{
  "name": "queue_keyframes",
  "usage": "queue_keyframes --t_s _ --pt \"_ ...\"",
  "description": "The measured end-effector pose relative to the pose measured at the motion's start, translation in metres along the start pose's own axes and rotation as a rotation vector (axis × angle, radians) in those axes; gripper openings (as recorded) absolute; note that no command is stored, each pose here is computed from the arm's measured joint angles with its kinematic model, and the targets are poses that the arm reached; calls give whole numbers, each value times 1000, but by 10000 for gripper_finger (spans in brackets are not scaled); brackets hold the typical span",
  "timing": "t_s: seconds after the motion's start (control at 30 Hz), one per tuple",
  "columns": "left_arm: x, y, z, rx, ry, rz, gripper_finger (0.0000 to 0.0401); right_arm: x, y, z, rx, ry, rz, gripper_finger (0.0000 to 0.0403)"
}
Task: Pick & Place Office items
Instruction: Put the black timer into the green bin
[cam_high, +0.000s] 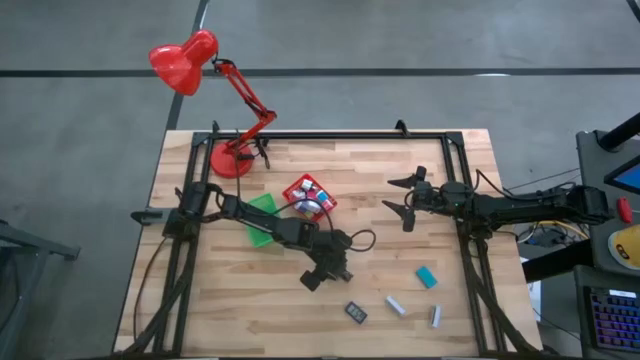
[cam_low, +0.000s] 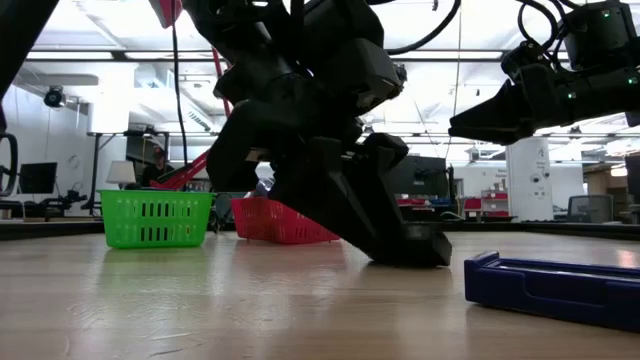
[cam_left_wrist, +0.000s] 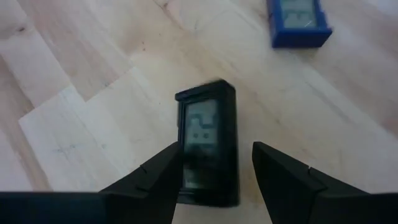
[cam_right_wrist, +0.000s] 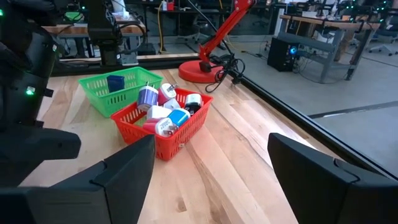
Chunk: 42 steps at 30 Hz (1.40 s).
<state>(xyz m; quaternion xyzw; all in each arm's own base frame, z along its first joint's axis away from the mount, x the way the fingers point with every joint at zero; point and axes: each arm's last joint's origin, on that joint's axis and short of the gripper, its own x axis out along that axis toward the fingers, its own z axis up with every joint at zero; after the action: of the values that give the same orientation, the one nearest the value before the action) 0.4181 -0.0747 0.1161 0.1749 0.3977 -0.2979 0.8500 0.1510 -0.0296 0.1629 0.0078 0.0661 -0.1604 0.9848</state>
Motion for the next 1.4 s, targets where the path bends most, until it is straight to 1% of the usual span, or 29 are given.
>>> queue_keyframes --t_s 0.1,0.37,0.47,0.6,0.9,1.0,1.27,1.4 --pt "1 -1 -3 -9 20 -9 198 0 0 0 0 0 0 311" --pt "1 0 -1 -5 7 -4 197 0 0 0 0 0 0 302" --pt "1 0 -1 -1 5 -4 191 0 0 0 0 0 0 299" --pt "1 0 -1 -1 3 -3 165 0 0 0 0 0 0 297" --pt "1 0 0 2 -4 1 75 0 0 0 0 0 0 310" --pt "1 0 0 2 -6 3 58 0 0 0 0 0 0 311" --pt "0 1 1 -1 -10 6 64 0 0 0 0 0 0 301" --pt "-6 3 8 -14 -13 39 60 0 0 0 0 -1 0 297"
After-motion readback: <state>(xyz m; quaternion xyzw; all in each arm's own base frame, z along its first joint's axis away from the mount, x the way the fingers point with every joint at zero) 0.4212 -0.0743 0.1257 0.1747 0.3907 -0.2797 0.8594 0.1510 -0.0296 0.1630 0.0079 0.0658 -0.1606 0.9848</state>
